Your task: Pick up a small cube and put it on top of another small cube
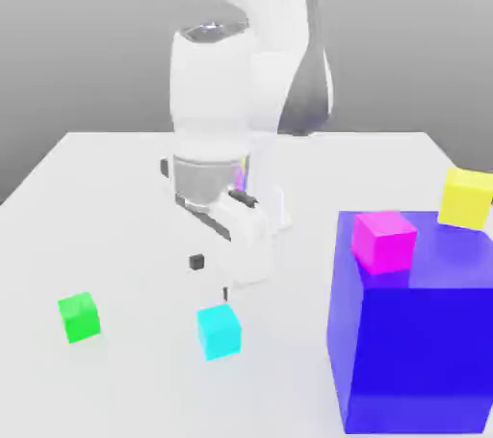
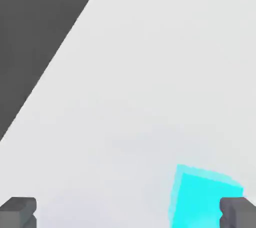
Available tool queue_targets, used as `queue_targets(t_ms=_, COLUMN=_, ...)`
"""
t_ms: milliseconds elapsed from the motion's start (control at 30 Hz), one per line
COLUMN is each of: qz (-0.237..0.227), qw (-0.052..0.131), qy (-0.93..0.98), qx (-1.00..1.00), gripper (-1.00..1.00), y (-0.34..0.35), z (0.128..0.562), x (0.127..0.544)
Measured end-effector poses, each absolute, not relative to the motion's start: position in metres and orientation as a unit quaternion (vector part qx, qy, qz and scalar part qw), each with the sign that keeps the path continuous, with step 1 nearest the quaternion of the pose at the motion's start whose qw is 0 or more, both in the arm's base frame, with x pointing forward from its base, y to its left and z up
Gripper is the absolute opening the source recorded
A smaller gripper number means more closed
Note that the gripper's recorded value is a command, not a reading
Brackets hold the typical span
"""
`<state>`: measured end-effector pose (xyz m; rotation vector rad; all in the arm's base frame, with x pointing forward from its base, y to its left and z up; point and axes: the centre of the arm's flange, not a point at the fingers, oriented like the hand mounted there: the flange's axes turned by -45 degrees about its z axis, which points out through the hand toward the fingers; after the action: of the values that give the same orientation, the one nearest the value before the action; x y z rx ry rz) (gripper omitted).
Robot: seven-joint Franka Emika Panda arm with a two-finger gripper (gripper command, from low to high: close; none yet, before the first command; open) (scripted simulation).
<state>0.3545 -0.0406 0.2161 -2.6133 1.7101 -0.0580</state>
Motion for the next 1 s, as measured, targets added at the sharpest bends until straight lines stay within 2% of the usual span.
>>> queue_targets(t_ms=100, qz=-0.002, qw=0.001, qy=0.571, qx=-0.821, gripper=0.0, y=-0.042, z=0.183, x=0.342)
queue_targets(t_ms=267, qz=0.0, qw=0.001, qy=0.573, qx=-0.819, gripper=0.0, y=-0.041, z=0.14, x=0.34)
queue_targets(t_ms=300, qz=0.0, qw=0.0, qy=0.573, qx=-0.819, gripper=-1.0, y=-0.041, z=0.133, x=0.339)
queue_targets(t_ms=533, qz=-0.001, qw=0.001, qy=0.573, qx=-0.819, gripper=-1.0, y=-0.041, z=0.132, x=0.34)
queue_targets(t_ms=800, qz=-0.001, qw=0.0, qy=0.567, qx=-0.824, gripper=-1.0, y=-0.041, z=0.191, x=0.34)
queue_targets(t_ms=1000, qz=-0.004, qw=0.0, qy=0.52, qx=-0.854, gripper=-1.0, y=-0.094, z=0.209, x=0.344)
